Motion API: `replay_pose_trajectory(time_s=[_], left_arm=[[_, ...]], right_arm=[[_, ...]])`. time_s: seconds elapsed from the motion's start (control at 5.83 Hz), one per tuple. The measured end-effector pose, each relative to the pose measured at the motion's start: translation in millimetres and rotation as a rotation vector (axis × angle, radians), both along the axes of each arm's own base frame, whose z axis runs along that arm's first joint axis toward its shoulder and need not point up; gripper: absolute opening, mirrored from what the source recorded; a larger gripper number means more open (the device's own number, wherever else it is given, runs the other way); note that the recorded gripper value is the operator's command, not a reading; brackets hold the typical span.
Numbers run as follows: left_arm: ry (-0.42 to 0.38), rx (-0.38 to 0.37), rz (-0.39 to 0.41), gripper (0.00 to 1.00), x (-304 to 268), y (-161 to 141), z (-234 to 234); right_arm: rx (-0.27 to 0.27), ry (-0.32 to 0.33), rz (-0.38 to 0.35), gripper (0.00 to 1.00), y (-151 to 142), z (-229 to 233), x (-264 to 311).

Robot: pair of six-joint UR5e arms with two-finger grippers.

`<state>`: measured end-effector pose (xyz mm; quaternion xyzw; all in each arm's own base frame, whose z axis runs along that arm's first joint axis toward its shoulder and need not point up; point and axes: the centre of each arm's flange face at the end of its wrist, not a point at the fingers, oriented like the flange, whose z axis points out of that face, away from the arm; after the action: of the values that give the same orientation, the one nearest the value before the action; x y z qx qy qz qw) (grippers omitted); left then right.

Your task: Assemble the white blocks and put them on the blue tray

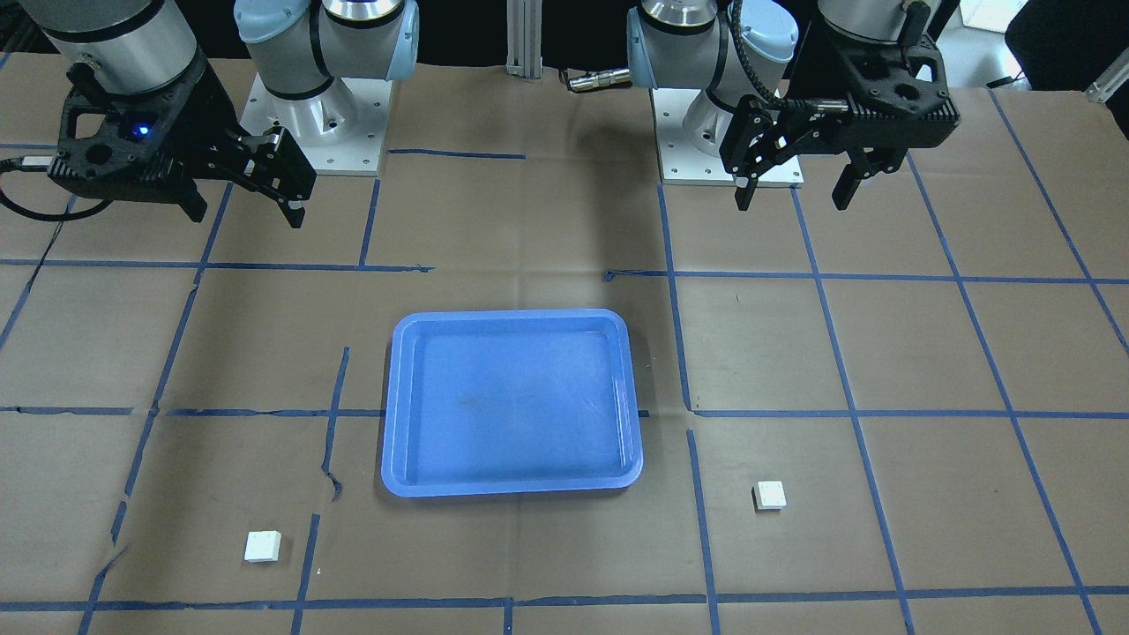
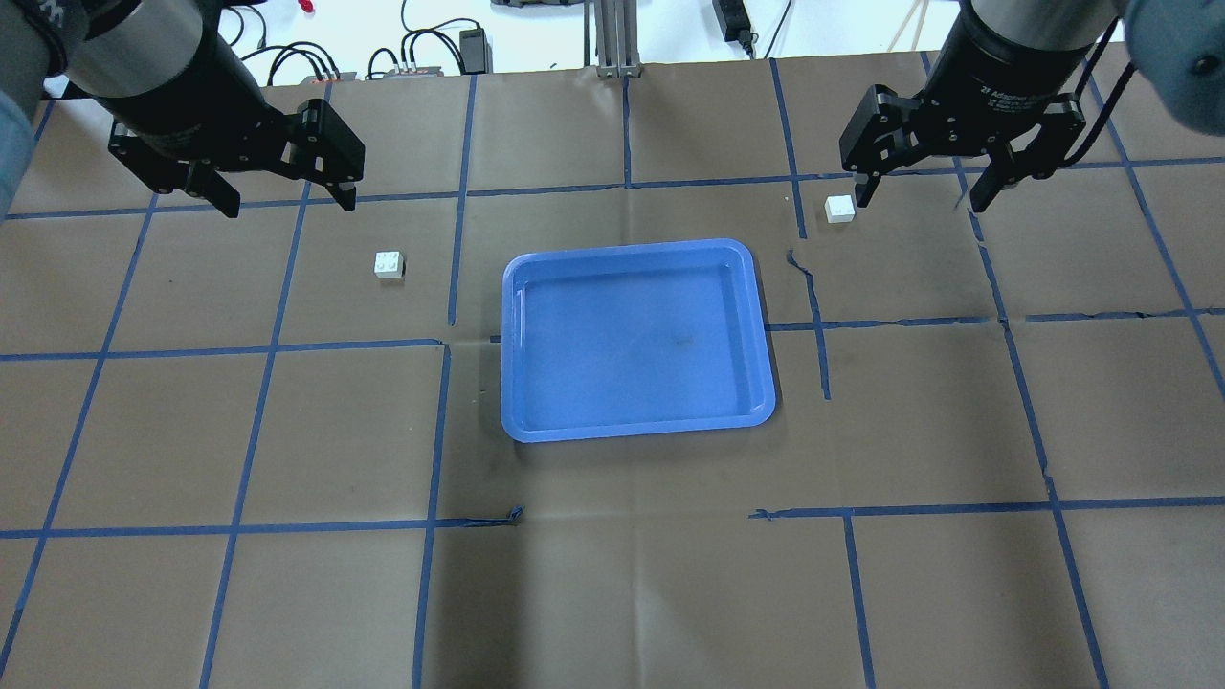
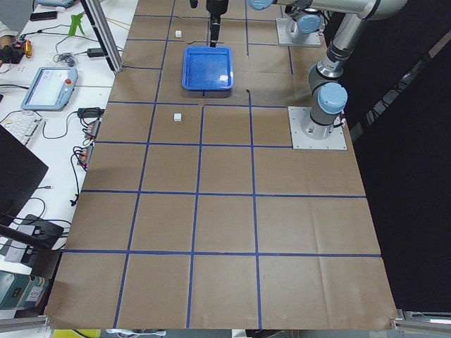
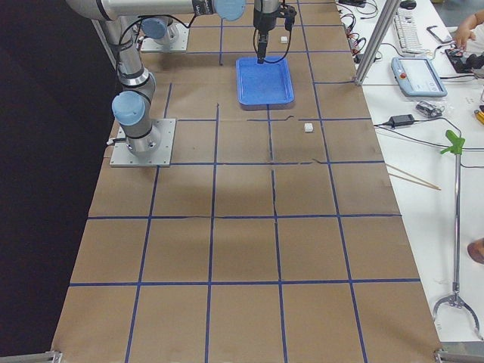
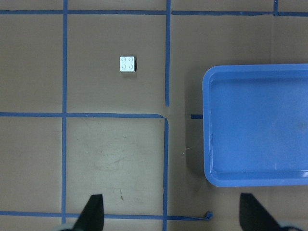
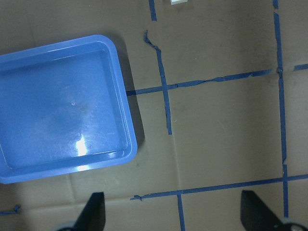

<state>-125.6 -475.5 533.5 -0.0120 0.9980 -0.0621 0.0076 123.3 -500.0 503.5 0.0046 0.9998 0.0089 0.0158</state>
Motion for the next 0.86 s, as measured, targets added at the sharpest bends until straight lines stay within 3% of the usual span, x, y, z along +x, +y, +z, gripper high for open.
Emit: replay_pose_trajectory(time_s=[0.34,0.51,0.86], left_arm=[[0.000,0.080,0.011,0.99,15,-25,-42],[0.008,0.135,0.028,0.99,46,-67,-90],[0.022,0.197,-0.012,0.99,101,-138,-212]], right_arm=[[-0.016,0.002,0.323,1.00,-10,-4,-4],[-0.035,0.000,0.501,0.99,-25,-12,-5],[-0.061,-0.004,0.873,0.99,-68,-29,-9]])
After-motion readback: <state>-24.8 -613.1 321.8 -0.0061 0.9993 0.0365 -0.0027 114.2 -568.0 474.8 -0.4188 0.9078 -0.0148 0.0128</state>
